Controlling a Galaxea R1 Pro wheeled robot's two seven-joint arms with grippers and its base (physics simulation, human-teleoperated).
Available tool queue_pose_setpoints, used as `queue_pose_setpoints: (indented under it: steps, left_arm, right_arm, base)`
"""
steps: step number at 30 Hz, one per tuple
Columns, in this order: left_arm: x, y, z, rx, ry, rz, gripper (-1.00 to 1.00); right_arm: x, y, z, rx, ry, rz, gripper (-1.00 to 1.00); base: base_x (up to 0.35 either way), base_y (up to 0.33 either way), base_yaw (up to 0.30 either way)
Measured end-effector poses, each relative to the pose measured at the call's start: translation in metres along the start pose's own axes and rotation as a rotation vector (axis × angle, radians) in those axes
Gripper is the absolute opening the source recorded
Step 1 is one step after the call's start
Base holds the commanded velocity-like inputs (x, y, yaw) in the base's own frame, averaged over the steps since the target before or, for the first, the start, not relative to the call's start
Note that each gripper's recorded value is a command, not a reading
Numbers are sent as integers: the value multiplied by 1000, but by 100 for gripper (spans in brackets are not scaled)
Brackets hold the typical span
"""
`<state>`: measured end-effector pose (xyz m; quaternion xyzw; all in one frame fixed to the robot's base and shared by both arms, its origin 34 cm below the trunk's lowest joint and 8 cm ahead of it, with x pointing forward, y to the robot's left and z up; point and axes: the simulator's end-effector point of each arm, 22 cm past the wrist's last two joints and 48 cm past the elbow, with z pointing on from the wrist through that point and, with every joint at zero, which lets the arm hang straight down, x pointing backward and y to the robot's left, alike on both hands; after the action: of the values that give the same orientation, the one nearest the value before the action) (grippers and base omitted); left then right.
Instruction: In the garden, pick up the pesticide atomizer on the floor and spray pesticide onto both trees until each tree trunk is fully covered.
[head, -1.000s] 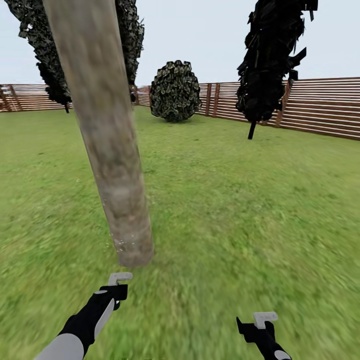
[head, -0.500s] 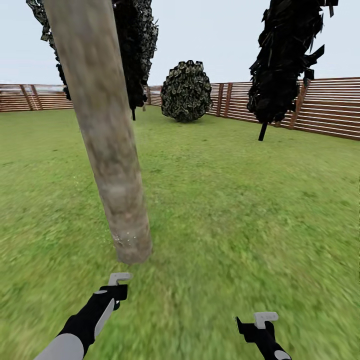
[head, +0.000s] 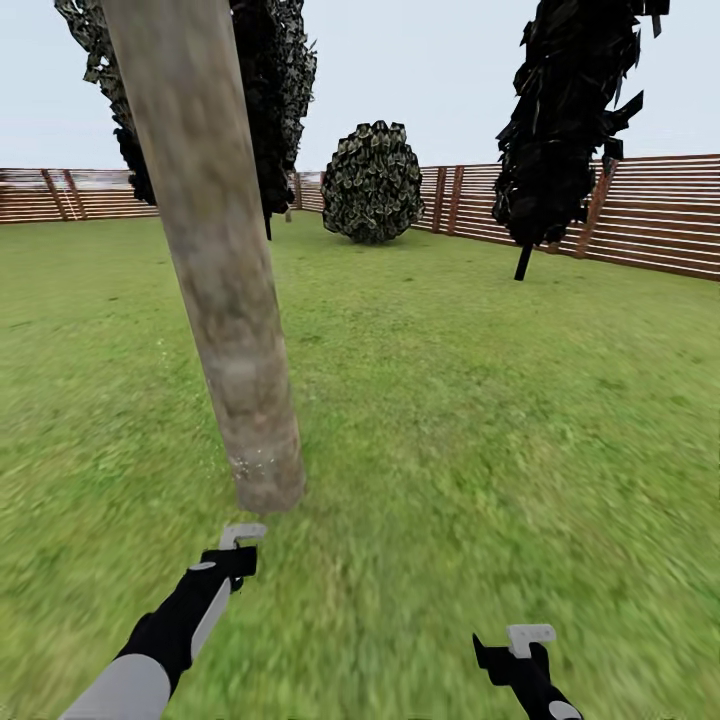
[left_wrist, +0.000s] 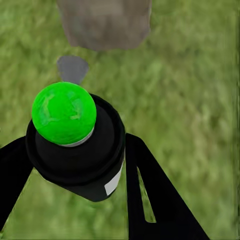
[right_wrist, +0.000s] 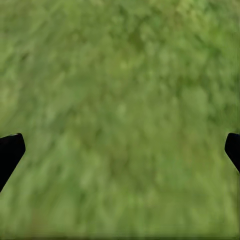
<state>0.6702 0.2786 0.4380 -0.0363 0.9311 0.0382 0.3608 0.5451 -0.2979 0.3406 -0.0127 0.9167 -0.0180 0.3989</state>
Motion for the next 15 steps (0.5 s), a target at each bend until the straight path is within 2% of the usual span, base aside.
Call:
queue_pose_setpoints:
  steps: [2,4,5,7,10,14,15]
  left_arm:
    - [-30,-3,-6,7,-59,-6,-100]
    - [-43,-8,-10,16,-72,-10,-100]
    - [-49,-17,-14,30,-61,-15,-100]
    - [-67,-35,-23,56,-81,-25,-100]
    - [-90,-44,-34,72,-121,-31,-100]
    - [-111,-22,-40,42,-166,-28,-100]
    - [-124,1,-44,12,-191,-18,-100]
  right_arm:
    - [0,0,0,0,0,0,100]
    - [0,0,0,0,0,-1,100]
    - [0,0,0,0,0,-1,100]
    - [0,0,0,0,0,0,100]
    - [0,0,0,0,0,0,100]
    - [0,0,0,-1,0,-1,100]
    - [0,0,0,-1,0,-1,100]
  base:
    - [-12,0,0]
    - [-3,0,0]
    - [0,0,0]
    - [0,0,0]
    - [0,0,0]
    - [0,0,0]
    - [0,0,0]
